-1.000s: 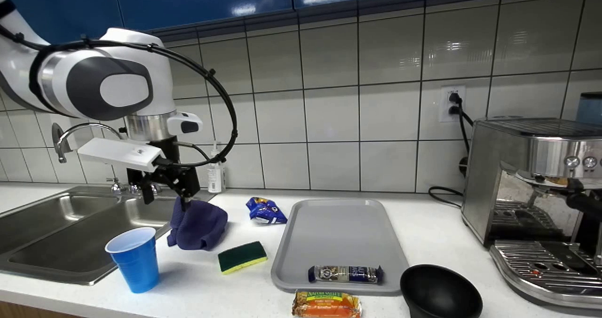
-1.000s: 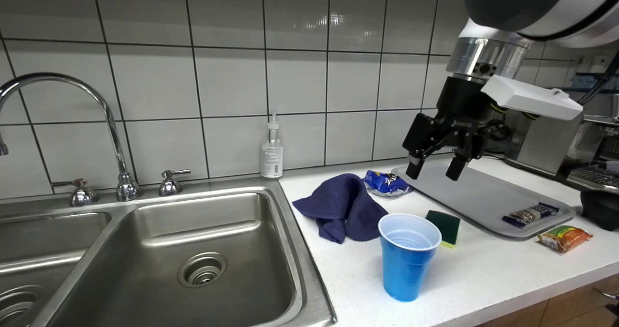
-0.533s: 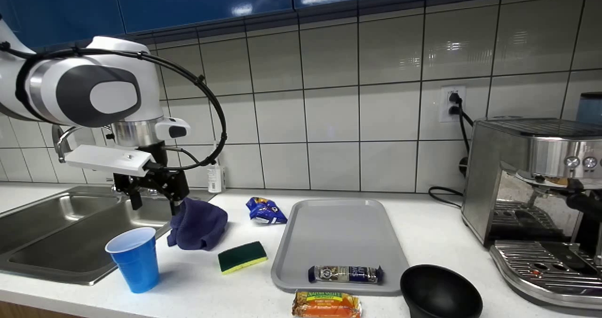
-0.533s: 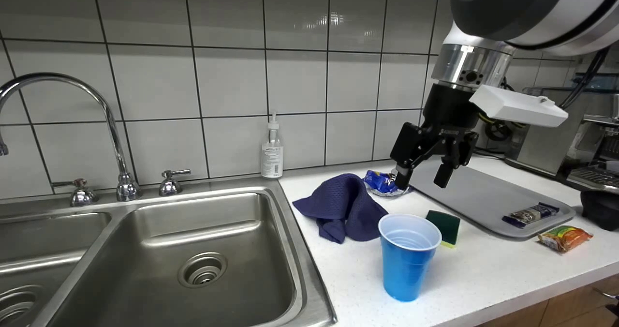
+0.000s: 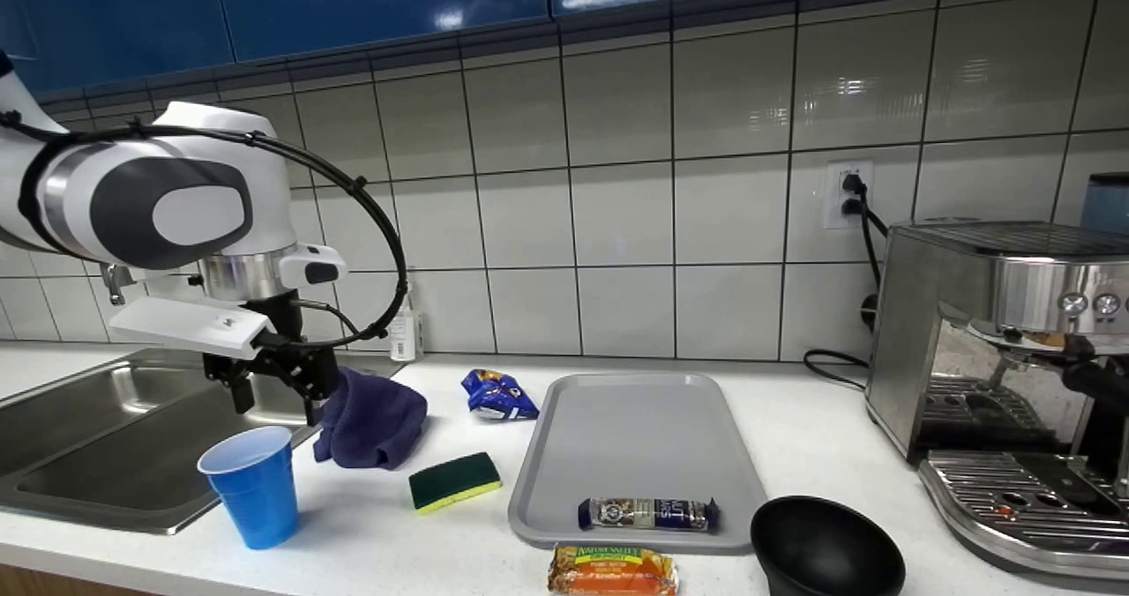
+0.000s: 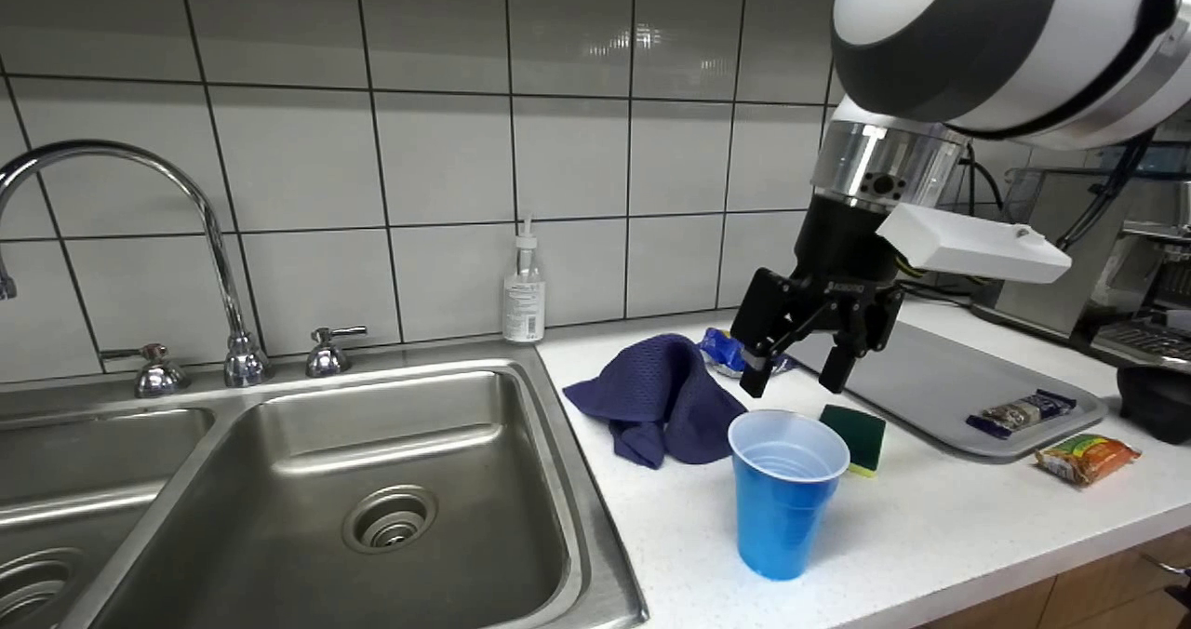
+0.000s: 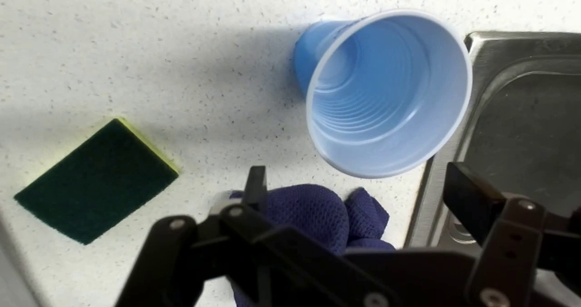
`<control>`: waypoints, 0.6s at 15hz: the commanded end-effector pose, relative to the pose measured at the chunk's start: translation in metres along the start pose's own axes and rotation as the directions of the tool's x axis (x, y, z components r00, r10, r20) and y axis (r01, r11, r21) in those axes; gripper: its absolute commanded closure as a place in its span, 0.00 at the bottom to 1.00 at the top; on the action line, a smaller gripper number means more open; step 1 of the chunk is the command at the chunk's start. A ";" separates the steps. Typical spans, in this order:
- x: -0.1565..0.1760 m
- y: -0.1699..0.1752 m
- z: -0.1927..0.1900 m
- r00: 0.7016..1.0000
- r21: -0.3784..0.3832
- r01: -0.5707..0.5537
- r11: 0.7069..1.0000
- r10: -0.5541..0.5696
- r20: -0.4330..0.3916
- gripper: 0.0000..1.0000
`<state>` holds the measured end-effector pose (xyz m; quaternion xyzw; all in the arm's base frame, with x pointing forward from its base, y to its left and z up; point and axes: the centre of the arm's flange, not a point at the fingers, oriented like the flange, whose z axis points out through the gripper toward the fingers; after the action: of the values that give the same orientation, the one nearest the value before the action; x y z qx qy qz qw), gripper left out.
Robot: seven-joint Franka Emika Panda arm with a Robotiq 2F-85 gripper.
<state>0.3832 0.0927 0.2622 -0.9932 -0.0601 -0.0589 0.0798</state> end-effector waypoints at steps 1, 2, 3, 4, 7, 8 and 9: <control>-0.068 0.002 0.009 1.000 0.000 0.013 1.000 -0.013 -0.022 0.00; -0.069 0.003 0.011 1.000 -0.002 0.011 1.000 -0.011 -0.023 0.00; -0.070 0.003 0.013 1.000 -0.003 0.010 1.000 -0.010 -0.023 0.00; -0.070 0.003 0.016 1.000 -0.006 0.009 1.000 -0.009 -0.025 0.00; -0.068 0.006 0.023 0.999 -0.014 0.002 1.000 -0.002 -0.033 0.00; -0.068 0.007 0.025 0.999 -0.015 -0.002 1.000 0.001 -0.034 0.00; -0.068 0.008 0.027 0.999 -0.015 -0.003 1.000 0.003 -0.035 0.00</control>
<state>0.3817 0.0985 0.2323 -0.9939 -0.0522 -0.0637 0.0733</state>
